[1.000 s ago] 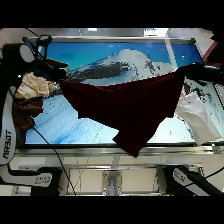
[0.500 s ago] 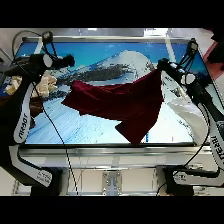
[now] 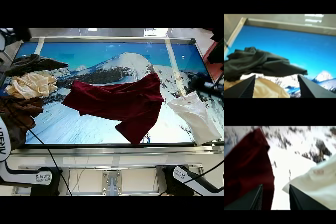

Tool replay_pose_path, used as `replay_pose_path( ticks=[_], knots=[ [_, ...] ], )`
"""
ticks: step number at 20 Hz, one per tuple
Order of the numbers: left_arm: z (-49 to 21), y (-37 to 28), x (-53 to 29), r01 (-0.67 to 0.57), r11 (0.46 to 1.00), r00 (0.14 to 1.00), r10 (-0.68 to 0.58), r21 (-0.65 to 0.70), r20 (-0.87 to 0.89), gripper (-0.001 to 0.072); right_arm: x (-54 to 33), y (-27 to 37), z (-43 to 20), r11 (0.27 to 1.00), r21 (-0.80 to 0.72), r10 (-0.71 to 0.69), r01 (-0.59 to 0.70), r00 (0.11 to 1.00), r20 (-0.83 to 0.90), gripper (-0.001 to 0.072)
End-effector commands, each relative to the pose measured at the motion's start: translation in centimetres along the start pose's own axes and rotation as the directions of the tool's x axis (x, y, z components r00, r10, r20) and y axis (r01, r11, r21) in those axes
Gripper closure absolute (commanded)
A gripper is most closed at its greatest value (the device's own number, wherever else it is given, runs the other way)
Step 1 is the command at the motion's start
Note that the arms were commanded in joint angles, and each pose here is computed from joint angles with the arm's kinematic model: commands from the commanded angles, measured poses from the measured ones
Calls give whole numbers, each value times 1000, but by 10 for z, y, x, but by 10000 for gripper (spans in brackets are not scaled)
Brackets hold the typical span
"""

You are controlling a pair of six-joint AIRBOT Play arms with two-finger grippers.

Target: Fold the shirts.

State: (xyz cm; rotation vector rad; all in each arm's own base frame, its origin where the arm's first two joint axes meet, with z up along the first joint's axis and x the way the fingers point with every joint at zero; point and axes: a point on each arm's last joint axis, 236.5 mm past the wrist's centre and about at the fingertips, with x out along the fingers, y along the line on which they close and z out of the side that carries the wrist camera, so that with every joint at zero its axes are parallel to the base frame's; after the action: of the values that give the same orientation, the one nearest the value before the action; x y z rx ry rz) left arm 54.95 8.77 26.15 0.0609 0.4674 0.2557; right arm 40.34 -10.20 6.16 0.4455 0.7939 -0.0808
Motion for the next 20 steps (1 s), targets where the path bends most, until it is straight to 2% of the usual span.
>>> replay_pose_path(
  ticks=[1, 4, 6, 9, 12, 16, 20],
  knots=[
    [-81, 23, -7, -40, 999, 976, 39, 1, -212, 108, -4, -8, -128, 983, 184, 72, -22, 960, -269, 342],
    [-151, -6, -9, 46, 996, 951, -65, -70, -304, 108, 13, 20, -171, 913, 386, 235, -128, 941, -243, 342],
    [-195, -27, -15, 94, 984, 903, -147, -149, -405, 108, 19, 30, -194, 876, 462, 279, -140, 928, -246, 343],
    [-229, -56, -23, 190, 963, 839, -259, -188, -478, 108, 33, 40, -211, 884, 450, 258, -125, 934, -247, 342],
    [-223, -70, -25, 239, 945, 832, -318, -224, -454, 108, 50, 51, -213, 896, 431, 221, -104, 948, -230, 342],
    [-225, -72, -26, 255, 944, 826, -326, -210, -460, 108, 67, 50, -226, 890, 453, 187, -54, 949, -254, 342],
    [-227, -72, -27, 265, 944, 821, -327, -195, -468, 108, 73, 39, -215, 880, 473, 147, -32, 967, -207, 343]
  ],
)
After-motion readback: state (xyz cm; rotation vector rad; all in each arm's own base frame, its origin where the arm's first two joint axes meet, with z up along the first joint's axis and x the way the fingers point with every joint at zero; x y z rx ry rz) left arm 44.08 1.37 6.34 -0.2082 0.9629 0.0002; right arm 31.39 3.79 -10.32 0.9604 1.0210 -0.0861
